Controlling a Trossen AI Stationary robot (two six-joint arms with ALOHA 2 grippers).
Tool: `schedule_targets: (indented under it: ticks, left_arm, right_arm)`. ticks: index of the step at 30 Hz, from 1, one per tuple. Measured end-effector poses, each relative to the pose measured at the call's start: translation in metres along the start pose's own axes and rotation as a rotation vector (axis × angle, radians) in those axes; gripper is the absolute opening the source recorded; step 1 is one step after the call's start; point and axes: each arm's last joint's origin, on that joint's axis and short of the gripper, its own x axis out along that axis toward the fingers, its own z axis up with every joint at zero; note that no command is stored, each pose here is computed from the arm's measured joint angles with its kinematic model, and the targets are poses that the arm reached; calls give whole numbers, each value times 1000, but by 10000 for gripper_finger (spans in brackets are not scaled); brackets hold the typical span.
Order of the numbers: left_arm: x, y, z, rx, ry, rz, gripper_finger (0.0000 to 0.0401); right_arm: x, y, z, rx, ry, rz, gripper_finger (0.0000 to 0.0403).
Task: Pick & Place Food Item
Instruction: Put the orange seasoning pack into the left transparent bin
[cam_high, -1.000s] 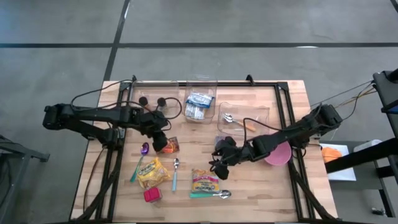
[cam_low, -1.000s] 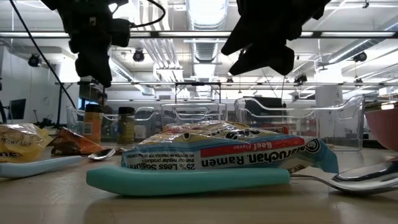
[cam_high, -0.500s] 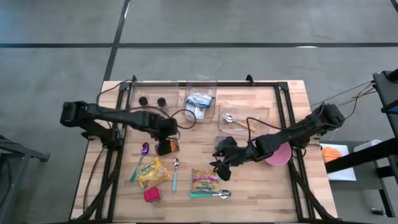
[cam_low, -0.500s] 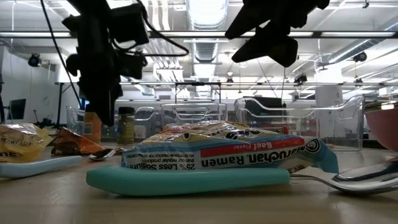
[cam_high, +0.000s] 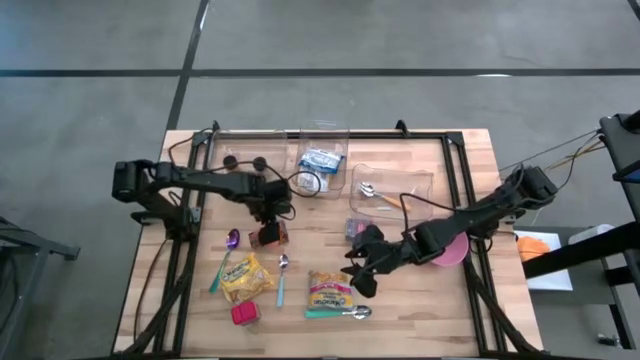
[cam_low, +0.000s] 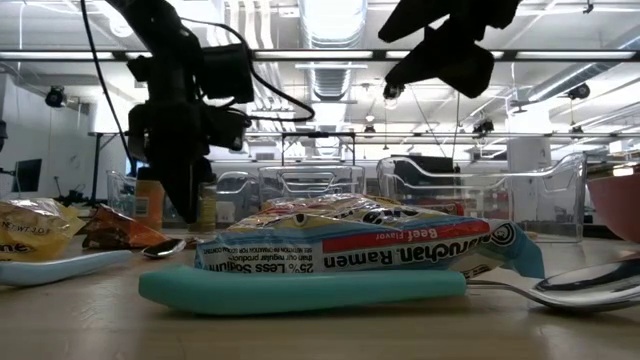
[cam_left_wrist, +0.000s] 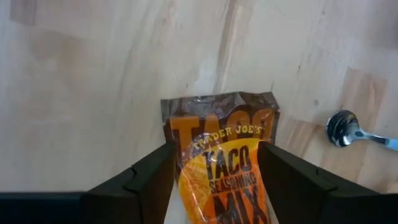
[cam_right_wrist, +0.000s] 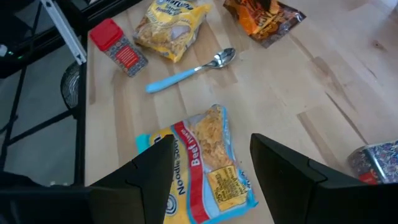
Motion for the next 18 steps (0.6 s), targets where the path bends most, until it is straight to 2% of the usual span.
schedule_targets:
  ticks: [18]
  left_arm:
    - [26, 16, 4, -19, 77, 5, 230]
  right_arm:
    - [-4, 4, -3, -15, 5, 12, 206]
